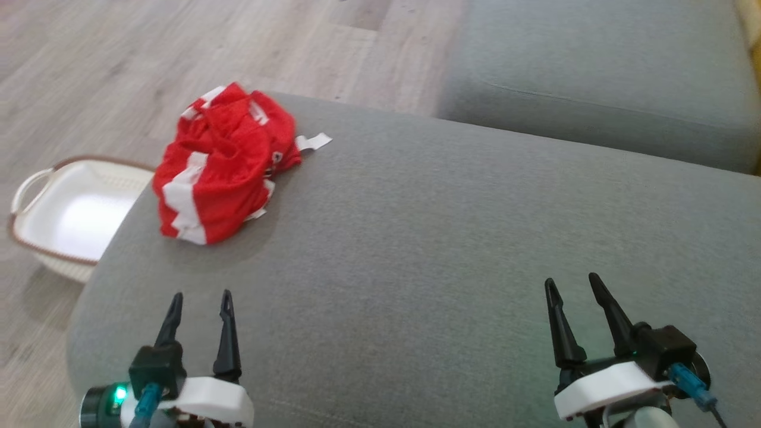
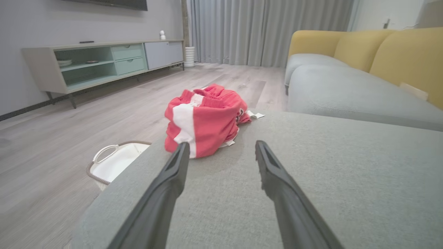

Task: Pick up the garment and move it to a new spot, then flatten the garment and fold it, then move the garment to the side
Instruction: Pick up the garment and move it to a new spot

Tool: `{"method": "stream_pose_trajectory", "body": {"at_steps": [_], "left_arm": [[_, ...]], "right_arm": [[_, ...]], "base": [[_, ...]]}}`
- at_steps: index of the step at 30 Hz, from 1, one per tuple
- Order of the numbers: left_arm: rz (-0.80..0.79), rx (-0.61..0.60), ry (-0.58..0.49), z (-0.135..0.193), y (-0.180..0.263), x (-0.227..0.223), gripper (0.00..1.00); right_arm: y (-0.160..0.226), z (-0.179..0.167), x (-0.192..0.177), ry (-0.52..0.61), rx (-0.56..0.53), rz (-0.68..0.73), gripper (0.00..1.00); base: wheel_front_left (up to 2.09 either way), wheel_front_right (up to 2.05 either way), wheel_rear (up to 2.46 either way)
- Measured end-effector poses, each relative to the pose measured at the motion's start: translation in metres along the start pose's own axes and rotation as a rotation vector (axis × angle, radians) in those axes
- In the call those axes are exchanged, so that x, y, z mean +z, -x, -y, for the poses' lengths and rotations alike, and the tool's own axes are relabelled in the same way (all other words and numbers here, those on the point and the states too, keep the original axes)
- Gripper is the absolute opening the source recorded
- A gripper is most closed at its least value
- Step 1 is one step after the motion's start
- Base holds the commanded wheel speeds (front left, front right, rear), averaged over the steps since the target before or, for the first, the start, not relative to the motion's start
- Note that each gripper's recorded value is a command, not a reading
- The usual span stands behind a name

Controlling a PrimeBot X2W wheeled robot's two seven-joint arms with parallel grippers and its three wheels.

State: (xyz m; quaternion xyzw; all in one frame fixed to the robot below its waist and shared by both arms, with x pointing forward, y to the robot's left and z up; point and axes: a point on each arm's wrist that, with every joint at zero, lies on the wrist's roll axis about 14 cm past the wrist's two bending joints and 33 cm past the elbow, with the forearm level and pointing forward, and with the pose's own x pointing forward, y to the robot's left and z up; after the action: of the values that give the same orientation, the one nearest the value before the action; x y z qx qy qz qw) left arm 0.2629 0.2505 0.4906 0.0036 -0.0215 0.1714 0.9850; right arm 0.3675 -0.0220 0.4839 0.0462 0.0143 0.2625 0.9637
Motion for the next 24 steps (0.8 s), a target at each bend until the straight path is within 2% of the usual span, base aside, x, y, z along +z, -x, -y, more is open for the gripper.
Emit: {"method": "stream_pose_trajectory", "body": {"at_steps": [9, 13, 16, 19, 24], "left_arm": [[-0.011, 0.061, -0.005, -0.02, 0.007, -0.002, 1.0], [0.05, 0.056, -0.027, -0.024, -0.007, 0.02, 1.0], [0.133, 0.029, -0.075, -0.026, -0.036, 0.05, 1.0], [0.198, -0.024, -0.162, -0.031, -0.088, 0.079, 1.0], [0.128, -0.103, -0.21, -0.019, -0.166, 0.091, 1.0]], "right_arm": [[-0.013, -0.011, -0.01, -0.01, 0.044, -0.031, 1.0], [-0.018, -0.009, -0.02, -0.016, 0.047, -0.056, 1.0], [-0.023, -0.007, -0.03, -0.005, 0.05, -0.08, 1.0], [-0.036, 0.0, -0.039, 0.01, 0.05, -0.097, 1.0], [-0.047, 0.025, -0.059, 0.04, 0.03, -0.136, 1.0]], "base": [[0.0, 0.0, 0.0], [0.0, 0.0, 0.0], [0.0, 0.0, 0.0], [0.0, 0.0, 0.0], [0.0, 0.0, 0.0]]}}
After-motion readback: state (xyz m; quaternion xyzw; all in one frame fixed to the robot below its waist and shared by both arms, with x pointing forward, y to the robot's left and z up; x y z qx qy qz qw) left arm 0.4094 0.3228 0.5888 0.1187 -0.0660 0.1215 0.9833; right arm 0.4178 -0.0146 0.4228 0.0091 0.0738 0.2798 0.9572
